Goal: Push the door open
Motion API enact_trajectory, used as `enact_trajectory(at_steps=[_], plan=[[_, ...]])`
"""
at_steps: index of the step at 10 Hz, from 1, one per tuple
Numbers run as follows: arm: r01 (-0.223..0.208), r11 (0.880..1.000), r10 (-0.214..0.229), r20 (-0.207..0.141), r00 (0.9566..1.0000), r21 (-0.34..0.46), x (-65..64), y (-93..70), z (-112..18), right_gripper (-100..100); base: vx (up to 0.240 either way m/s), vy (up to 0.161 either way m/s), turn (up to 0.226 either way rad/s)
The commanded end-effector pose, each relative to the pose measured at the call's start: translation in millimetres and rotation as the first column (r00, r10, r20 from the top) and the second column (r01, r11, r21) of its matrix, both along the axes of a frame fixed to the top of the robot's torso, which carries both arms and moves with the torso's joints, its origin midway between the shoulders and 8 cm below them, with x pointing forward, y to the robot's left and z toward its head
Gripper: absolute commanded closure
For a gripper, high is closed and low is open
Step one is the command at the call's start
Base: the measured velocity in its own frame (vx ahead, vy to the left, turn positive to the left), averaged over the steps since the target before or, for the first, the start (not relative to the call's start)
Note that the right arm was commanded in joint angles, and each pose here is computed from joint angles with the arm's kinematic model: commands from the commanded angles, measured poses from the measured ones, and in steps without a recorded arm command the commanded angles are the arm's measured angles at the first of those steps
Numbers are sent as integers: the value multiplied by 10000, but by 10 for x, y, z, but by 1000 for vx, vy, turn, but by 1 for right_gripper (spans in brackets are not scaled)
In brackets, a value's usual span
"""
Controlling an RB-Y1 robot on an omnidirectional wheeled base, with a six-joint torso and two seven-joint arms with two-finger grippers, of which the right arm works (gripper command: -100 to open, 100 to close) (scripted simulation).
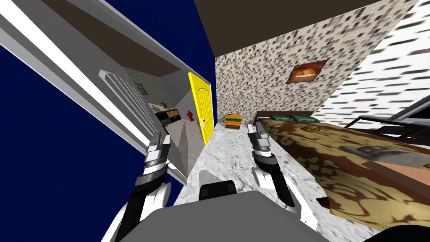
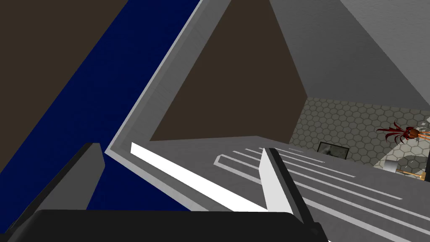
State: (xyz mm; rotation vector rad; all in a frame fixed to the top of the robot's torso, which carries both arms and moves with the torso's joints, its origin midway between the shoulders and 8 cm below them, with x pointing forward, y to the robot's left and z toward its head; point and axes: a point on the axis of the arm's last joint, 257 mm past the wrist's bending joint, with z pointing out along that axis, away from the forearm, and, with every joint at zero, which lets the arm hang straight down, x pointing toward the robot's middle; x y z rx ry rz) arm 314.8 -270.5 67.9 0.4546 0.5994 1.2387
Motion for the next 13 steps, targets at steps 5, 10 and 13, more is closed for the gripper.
enact_trajectory(at_steps=[5, 10, 13], plan=[[-1054, 9932, 1073, -371, 9935, 503, 252, 250, -194, -100, 151, -14, -3], [-2207, 9696, 2293, -779, 9702, 1060, 510, 593, -413, -100, 179, -22, -6], [-2786, 9512, 2924, -989, 9512, 1329, 628, 797, -526, -100, 135, -22, -5]])
